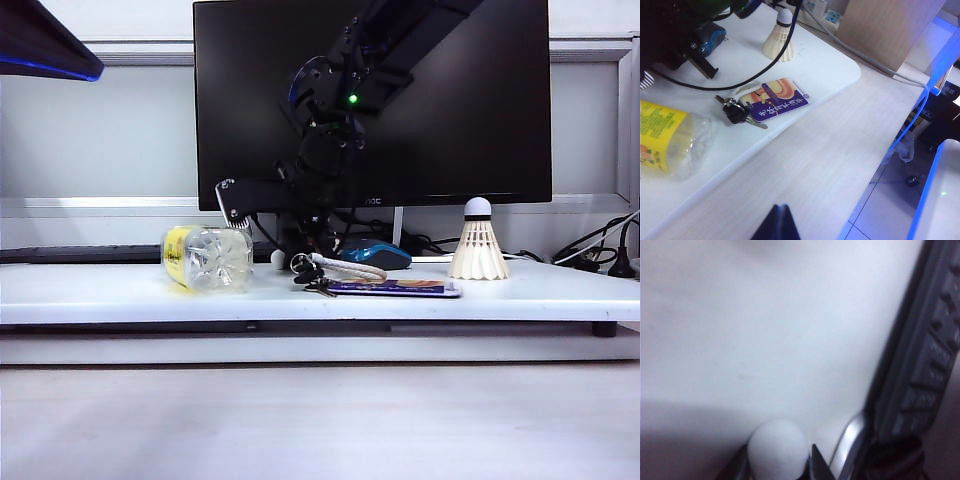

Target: Stack the badminton balls on the table vertically.

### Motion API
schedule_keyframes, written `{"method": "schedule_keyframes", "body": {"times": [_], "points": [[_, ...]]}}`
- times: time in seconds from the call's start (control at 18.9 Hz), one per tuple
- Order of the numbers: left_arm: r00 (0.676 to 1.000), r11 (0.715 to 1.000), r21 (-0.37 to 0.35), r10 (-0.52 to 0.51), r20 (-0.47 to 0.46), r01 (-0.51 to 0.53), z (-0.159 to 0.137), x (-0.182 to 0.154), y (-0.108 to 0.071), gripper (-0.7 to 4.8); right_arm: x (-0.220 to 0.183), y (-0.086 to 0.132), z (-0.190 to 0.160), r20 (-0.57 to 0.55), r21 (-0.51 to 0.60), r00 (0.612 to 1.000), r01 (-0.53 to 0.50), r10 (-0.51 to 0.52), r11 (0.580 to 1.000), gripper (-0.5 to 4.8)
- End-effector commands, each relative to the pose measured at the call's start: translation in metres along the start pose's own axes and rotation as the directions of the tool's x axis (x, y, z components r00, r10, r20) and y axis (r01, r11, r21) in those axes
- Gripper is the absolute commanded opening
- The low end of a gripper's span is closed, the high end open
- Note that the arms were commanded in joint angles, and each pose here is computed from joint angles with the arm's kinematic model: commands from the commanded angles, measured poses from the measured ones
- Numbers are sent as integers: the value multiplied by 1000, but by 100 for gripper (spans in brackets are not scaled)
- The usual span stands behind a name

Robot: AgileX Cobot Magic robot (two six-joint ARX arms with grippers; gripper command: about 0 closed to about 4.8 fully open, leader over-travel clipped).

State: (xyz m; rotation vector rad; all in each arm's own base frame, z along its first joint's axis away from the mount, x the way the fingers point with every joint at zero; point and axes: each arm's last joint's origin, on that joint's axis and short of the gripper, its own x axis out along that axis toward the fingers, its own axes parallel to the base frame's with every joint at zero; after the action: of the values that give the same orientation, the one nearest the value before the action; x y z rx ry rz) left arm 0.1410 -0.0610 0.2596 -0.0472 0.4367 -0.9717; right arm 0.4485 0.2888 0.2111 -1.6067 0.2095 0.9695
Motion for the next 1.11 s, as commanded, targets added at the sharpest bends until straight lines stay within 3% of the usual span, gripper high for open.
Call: {"method": "schedule_keyframes", "body": {"times": [0.05, 0.26, 0.48, 0.58, 0.74, 0.9, 1.01, 1.11], "points": [[1000, 1000, 14, -10, 16, 10, 2, -1, -1, -6, -19, -17, 0, -2, 101, 997, 80, -80, 992, 134], [1000, 1000, 18, -11, 21, 10, 3, -1, -1, -6, -39, -30, 1, 7, 246, 991, 128, -134, 961, 134], [1000, 1000, 21, -14, 24, 14, 3, -1, -1, -6, -64, -45, 2, 38, 455, 980, 159, -197, 876, 135], [999, 1000, 22, -21, 26, 21, 4, -1, -1, -5, -84, -58, 2, 48, 618, 959, 190, -278, 763, 135], [998, 998, 23, -51, 27, 51, 4, -1, -2, -5, -110, -70, 0, 110, 761, 939, 133, -327, 635, 138], [998, 998, 23, -55, 27, 54, 4, -1, -2, -6, -117, -67, -16, 94, 847, 958, 67, -272, 527, 139], [998, 998, 23, -56, 27, 56, 4, -1, -2, -6, -117, -63, -30, 107, 902, 969, -1, -221, 432, 139], [998, 998, 22, -58, 27, 58, 4, -1, -2, -5, -123, -64, -46, 214, 934, 953, -135, -216, 332, 139]]}}
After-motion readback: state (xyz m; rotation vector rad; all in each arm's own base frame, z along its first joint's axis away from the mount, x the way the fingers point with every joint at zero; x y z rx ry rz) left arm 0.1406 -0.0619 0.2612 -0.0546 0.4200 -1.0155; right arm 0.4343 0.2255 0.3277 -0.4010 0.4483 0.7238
